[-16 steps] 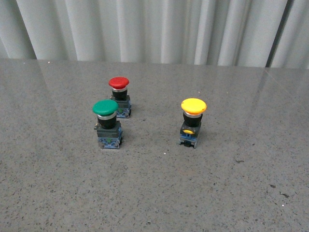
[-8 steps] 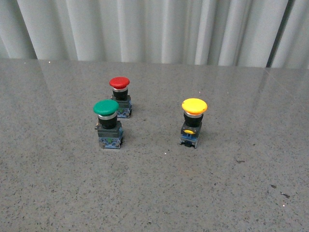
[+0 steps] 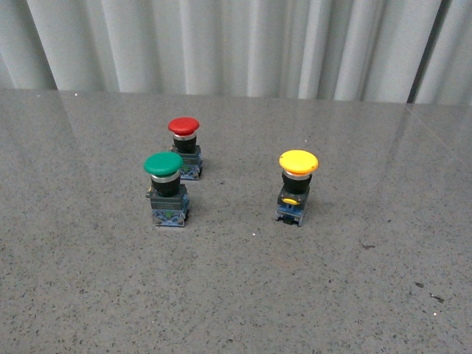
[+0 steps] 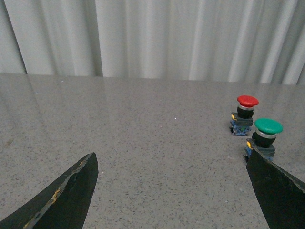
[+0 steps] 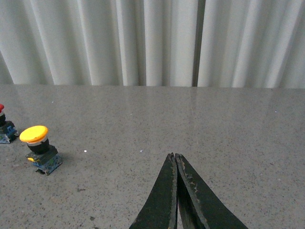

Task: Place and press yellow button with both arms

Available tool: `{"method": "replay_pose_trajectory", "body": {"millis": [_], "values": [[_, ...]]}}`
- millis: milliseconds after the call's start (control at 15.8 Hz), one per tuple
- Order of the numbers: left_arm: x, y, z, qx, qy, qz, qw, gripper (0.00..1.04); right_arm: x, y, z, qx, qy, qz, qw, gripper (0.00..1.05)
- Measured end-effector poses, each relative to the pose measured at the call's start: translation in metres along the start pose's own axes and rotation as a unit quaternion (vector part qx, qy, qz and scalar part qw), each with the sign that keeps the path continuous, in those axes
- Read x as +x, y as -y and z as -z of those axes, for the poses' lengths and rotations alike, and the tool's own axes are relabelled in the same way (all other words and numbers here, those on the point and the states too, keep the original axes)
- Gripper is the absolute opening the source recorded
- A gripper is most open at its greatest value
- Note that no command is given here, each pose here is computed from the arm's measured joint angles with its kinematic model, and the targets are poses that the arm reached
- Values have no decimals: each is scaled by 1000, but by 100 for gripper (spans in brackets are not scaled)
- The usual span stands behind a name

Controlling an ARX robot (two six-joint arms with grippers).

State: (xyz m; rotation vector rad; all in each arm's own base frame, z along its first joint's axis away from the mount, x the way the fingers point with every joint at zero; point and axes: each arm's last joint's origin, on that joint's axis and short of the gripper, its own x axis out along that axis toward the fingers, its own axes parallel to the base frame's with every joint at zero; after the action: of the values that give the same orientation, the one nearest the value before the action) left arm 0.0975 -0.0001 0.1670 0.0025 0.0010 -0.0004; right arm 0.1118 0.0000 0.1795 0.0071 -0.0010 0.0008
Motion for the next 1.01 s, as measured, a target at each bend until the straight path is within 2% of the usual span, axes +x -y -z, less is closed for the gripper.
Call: {"method": "replay_pose_trajectory", "body": {"millis": [379, 443, 885, 949, 1012], "values": [[0, 0, 0, 0, 0, -1, 1000, 98, -14, 0, 14, 0, -9, 1, 1000, 2], [0, 0, 0, 0, 0, 0, 1000, 98, -15, 0, 9, 0, 12, 1, 1000, 2], [0, 0, 0, 0, 0, 0, 1000, 98, -15, 0, 12, 0, 2, 0, 1000, 2], [0, 0, 0, 0, 0, 0, 1000, 98, -15, 0, 12, -1, 2, 0, 1000, 10], [0, 0, 0, 0, 0, 0, 1000, 98, -15, 0, 12, -1, 2, 0, 1000, 23]]}}
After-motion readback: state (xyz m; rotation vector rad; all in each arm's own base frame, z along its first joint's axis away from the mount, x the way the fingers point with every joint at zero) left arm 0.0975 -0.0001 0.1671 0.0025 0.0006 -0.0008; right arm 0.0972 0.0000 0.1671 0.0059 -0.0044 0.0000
